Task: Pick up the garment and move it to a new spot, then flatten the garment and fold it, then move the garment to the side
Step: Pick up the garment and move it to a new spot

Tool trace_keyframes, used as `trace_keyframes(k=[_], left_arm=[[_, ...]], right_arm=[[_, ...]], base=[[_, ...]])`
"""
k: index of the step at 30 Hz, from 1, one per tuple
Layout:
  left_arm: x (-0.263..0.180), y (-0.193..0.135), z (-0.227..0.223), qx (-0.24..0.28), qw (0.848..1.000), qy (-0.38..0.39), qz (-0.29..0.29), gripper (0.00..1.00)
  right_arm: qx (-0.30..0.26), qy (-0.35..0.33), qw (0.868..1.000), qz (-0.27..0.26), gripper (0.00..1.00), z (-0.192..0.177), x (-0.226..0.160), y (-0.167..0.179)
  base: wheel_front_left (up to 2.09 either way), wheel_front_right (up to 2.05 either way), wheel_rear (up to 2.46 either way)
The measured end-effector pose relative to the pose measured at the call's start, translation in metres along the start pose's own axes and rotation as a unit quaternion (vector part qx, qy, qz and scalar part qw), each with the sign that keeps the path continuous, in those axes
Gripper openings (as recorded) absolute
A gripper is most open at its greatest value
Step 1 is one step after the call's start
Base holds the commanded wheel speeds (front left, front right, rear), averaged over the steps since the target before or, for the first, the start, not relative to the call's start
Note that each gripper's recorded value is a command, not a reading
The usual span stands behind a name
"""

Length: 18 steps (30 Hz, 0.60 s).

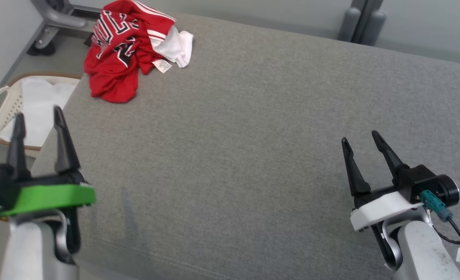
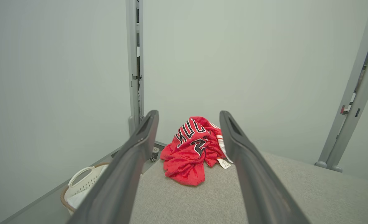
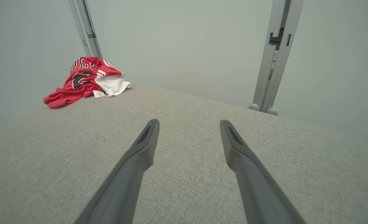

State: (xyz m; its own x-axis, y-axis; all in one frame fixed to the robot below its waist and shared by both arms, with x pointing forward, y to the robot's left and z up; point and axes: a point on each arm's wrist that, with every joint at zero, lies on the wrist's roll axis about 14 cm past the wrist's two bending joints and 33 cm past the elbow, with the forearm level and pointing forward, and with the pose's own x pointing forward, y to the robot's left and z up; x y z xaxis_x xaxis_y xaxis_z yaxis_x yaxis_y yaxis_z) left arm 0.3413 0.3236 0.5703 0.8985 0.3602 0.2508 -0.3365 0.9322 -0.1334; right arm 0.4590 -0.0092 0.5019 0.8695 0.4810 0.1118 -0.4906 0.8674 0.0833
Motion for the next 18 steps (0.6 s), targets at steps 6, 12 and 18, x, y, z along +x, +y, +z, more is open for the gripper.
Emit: trace_keyframes(k=[6, 12, 18], left_arm=[[0.081, -0.016, 0.032, 0.009, 0.998, -0.055, -0.043, 1.0], [0.153, -0.024, 0.011, -0.034, 0.999, -0.018, -0.039, 1.0], [0.198, -0.043, -0.046, -0.025, 0.997, 0.051, -0.051, 1.0]], right_arm=[[-0.014, -0.01, 1.0, -0.024, 1.0, 0.002, 0.006, -0.025], [-0.017, -0.01, 0.999, -0.049, 1.0, -0.006, 0.011, -0.05], [-0.015, 0.006, 0.997, -0.081, 1.0, -0.027, 0.01, -0.08]], base=[[0.0, 0.0, 0.0], [0.0, 0.0, 0.0], [0.0, 0.0, 0.0]])
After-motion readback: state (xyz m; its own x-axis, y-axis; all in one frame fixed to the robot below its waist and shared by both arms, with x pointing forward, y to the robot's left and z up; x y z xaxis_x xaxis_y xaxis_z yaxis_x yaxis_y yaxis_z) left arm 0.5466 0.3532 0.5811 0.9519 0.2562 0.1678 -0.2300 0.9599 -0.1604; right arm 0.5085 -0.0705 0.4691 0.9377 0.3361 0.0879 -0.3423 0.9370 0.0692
